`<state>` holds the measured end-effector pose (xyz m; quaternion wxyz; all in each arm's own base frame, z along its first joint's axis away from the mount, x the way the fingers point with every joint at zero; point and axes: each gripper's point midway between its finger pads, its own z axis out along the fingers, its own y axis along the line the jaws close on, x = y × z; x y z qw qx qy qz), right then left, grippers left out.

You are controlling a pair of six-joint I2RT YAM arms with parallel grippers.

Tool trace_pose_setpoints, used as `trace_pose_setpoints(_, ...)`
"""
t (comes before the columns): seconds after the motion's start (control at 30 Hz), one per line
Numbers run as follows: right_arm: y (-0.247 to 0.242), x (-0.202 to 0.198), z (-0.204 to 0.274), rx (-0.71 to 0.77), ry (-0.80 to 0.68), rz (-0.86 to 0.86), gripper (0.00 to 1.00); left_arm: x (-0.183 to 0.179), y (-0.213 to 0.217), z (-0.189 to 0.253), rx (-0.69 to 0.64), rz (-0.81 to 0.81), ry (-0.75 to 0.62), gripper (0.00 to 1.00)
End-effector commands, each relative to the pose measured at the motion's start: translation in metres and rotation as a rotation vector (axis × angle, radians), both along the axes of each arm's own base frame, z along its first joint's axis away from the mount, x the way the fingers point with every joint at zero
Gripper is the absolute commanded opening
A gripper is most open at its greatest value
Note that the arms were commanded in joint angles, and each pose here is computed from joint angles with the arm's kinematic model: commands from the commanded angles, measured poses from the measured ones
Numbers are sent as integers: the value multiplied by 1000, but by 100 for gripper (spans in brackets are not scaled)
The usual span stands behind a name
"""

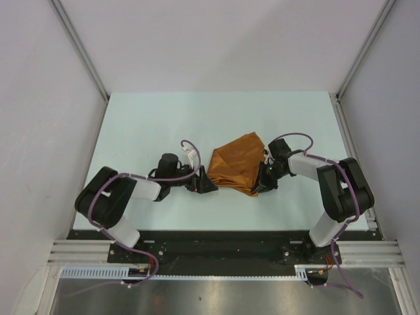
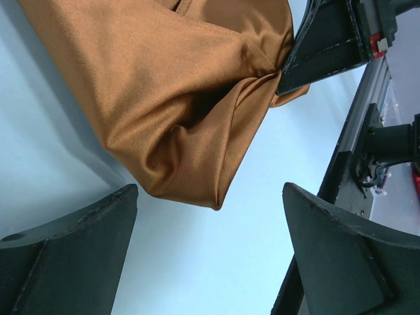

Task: Fold the napkin, place the utensils inside, and roll it up
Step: Roll the napkin at the center of the board.

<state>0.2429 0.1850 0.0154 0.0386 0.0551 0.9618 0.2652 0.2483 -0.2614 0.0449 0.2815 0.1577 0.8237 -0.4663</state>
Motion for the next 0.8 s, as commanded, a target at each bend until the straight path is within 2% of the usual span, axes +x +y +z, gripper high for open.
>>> trace_pose_setpoints(0.0, -18, -16, -13, -92, 78, 10, 0, 6, -9, 12, -82, -22, -43, 95)
trace_pose_setpoints(0.23, -17, -13, -10, -90, 68, 11, 0, 1, -8, 4, -65, -52, -44, 85)
trace_pose_setpoints(0.37, -17, -13, -10, -89, 69, 13, 0, 1, 3, -15, 44, -33, -51, 83)
trace_pose_setpoints(0.53, -17, -13, -9, -90, 63, 19, 1, 2, -5, -8, -24, -38, -29, 79)
trace_pose_setpoints(0.67, -19, -9, -2, -100, 42, 12, 27, 4, -9, -1, -65, -16, -5, 78)
trace_pose_setpoints(0.7, -19, -8, 0, -100, 35, 17, 41, 7, -9, 1, -66, -2, -2, 78)
trace_pose_setpoints(0.77, -20, -7, 7, -103, 16, 17, 48, 7, -10, 2, -71, 6, 24, 79)
